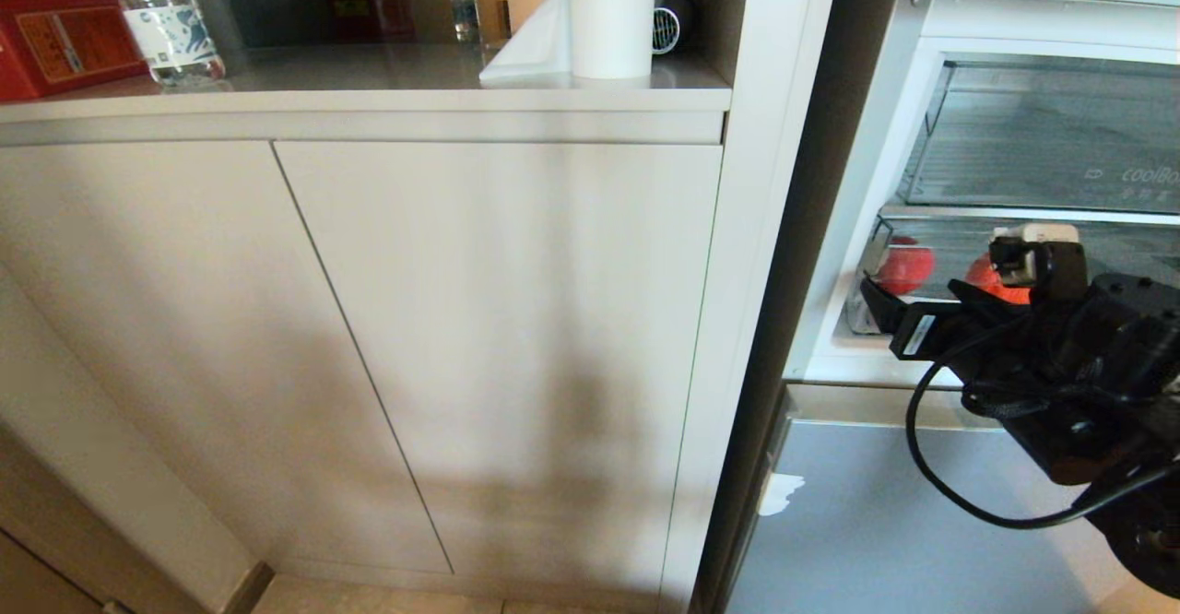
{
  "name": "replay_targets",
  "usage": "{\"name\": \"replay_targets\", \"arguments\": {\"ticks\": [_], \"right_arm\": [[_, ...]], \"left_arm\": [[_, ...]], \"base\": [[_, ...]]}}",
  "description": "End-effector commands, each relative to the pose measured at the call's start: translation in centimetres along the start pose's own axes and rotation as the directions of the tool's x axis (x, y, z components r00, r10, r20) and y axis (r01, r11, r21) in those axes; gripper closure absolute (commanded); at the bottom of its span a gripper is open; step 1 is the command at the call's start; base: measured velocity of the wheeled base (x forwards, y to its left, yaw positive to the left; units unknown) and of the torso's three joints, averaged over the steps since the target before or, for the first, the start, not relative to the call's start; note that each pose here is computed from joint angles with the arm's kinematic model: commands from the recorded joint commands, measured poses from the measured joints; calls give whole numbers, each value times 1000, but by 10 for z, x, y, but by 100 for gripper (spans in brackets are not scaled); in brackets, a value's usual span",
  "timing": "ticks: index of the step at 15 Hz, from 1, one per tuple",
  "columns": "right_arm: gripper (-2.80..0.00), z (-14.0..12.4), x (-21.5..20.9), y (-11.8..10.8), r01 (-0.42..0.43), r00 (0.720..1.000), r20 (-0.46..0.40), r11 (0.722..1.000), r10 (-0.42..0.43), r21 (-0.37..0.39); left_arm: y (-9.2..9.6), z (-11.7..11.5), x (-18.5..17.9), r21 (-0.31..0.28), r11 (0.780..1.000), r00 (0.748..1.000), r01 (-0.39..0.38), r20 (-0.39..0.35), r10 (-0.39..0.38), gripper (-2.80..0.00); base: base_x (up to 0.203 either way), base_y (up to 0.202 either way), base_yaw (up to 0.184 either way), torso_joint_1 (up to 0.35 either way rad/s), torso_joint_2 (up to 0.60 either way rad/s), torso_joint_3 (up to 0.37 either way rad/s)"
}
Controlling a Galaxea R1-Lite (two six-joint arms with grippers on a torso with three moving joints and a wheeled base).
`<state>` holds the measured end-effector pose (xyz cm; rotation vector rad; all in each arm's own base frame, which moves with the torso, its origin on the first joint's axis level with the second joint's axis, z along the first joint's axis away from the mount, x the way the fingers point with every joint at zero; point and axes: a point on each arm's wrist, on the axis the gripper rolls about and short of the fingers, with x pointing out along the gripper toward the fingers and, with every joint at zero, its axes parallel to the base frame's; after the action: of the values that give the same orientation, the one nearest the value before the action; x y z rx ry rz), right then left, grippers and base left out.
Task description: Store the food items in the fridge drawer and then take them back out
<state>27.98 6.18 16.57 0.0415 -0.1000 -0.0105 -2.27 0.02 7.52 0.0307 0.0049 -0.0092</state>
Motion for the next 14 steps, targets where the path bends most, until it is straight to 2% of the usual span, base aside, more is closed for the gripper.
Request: {"name": "replay_targets", "arguments": {"ticks": [1, 14], "right_arm": [[-280, -5, 11, 3, 25, 1000, 0, 1000, -25, 2], [-280, -1, 29, 7, 65, 996, 56, 998, -66, 28]], "left_arm": [[0, 0, 0, 0, 1000, 1000, 0, -1, 0, 0], [0, 0, 0, 0, 1000, 1000, 0, -1, 0, 0]], "base": [[0, 0, 0, 0, 0, 0], [0, 0, 0, 0, 0, 0]]}}
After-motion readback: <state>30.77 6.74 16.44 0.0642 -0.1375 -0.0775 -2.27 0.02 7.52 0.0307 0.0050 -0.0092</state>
